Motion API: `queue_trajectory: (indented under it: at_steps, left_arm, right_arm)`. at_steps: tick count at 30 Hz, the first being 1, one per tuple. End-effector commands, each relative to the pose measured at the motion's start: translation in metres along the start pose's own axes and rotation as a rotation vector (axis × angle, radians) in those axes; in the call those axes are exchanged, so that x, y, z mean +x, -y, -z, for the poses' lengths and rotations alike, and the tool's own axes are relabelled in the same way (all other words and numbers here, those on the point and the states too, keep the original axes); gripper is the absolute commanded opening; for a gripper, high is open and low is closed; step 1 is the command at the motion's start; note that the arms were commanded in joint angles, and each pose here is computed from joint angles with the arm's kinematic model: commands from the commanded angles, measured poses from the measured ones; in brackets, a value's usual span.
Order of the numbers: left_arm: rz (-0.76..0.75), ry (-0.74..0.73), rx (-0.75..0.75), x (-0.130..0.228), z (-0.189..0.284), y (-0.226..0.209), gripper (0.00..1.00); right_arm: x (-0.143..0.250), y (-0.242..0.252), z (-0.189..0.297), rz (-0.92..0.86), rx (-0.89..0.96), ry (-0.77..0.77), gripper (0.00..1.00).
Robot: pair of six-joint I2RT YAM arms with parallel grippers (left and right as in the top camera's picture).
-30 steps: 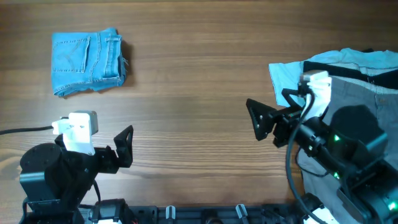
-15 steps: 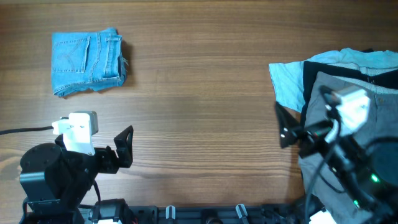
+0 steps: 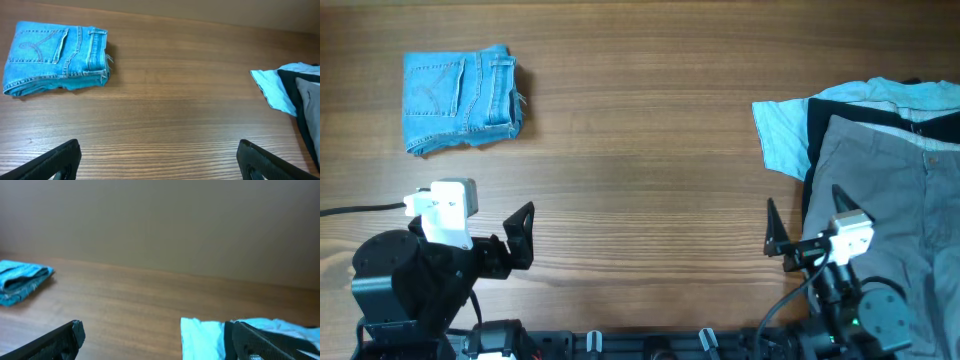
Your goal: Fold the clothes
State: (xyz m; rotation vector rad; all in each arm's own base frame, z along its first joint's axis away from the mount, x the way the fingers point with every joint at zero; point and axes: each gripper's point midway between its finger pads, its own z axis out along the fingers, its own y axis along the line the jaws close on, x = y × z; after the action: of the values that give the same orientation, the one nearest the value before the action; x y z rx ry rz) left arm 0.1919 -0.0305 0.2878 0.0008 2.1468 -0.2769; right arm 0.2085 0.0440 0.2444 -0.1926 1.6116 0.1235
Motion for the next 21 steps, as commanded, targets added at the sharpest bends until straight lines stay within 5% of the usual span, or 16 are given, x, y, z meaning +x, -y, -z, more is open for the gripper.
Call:
queue_trajectory:
  at_steps: [1, 5, 21]
  left_arm:
    - [-0.023, 0.015, -0.002, -0.003, 0.003, 0.001, 1.00]
    - [-0.023, 0.015, -0.002, -0.003, 0.003, 0.001, 1.00]
    - [-0.023, 0.015, -0.002, -0.003, 0.003, 0.001, 1.00]
  right_arm:
    - [0.036, -0.004, -0.012, 0.015, -0.016, -0.053, 1.00]
    - [0.073, -0.006, -0.031, 0.015, -0.016, -0.042, 1.00]
    - [0.070, -0.006, -0.033, 0.016, -0.014, -0.007, 1.00]
